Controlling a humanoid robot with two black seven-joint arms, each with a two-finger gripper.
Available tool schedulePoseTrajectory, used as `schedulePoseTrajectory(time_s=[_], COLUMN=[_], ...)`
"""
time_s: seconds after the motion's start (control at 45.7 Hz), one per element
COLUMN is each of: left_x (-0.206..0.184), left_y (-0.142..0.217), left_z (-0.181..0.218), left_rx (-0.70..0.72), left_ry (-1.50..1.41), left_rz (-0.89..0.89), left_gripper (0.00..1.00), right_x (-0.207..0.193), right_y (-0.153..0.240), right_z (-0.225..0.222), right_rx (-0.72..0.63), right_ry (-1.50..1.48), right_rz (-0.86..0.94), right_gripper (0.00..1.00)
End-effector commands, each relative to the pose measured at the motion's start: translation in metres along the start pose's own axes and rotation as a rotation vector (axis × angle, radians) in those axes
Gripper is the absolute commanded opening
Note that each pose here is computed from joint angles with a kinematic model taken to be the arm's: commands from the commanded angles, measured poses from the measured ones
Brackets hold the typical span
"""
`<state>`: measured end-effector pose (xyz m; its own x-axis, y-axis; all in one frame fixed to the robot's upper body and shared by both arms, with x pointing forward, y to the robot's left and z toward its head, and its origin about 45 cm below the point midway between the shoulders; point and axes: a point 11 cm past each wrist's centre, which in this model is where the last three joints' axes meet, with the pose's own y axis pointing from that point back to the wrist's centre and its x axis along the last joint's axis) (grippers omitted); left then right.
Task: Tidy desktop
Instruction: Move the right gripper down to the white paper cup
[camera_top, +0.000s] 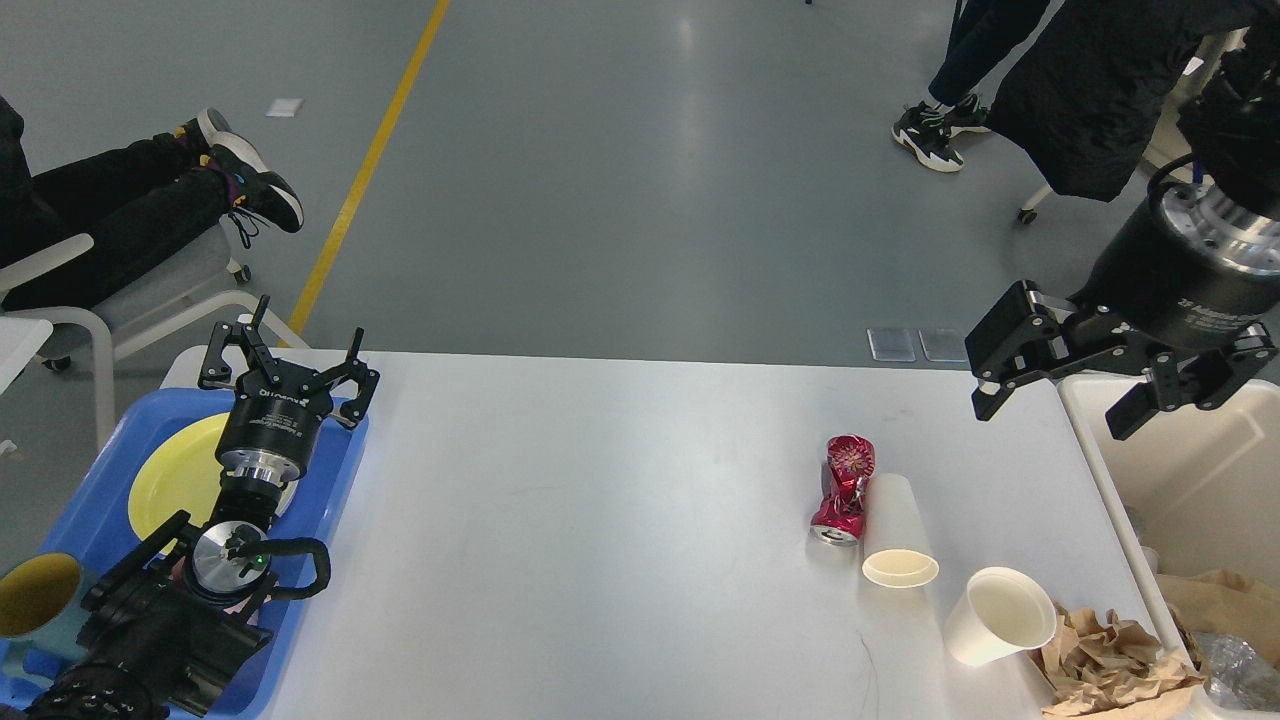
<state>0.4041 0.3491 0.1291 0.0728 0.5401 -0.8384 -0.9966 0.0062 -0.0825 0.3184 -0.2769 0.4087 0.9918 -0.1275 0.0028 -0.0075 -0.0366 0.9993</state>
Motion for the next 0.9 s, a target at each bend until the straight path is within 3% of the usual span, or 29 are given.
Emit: schedulePoseTrajectory(time_s=[0.0,0.197,0.635,0.876], left_x=[0.0,0.001,0.0,0.0], left_y=[0.0,0.001,0.0,0.0], left_z=[0.0,0.0,0.0,0.0], left_rx=[0.0,0.0,0.0,0.0], left_ry=[0.0,0.0,0.0,0.0], left_rz=[0.0,0.001,0.0,0.0], left_gripper=[0.96,0.96,0.96,0.96], right_x=[-0.003,-0.002,-0.012,-0.029], right_y=[-0.001,-0.011,-0.126,-0.169], right_z=[0.006,0.012,0.082,0.098], right_rx=[-0.014,-0.016,-0.077,-0.112], right_ry=[-0.022,-0.048,-0.325,-0.397], right_rz=[-0.002,-0.01,-0.043,-0.063], right_gripper=[0.98,0.98,0.98,0.95])
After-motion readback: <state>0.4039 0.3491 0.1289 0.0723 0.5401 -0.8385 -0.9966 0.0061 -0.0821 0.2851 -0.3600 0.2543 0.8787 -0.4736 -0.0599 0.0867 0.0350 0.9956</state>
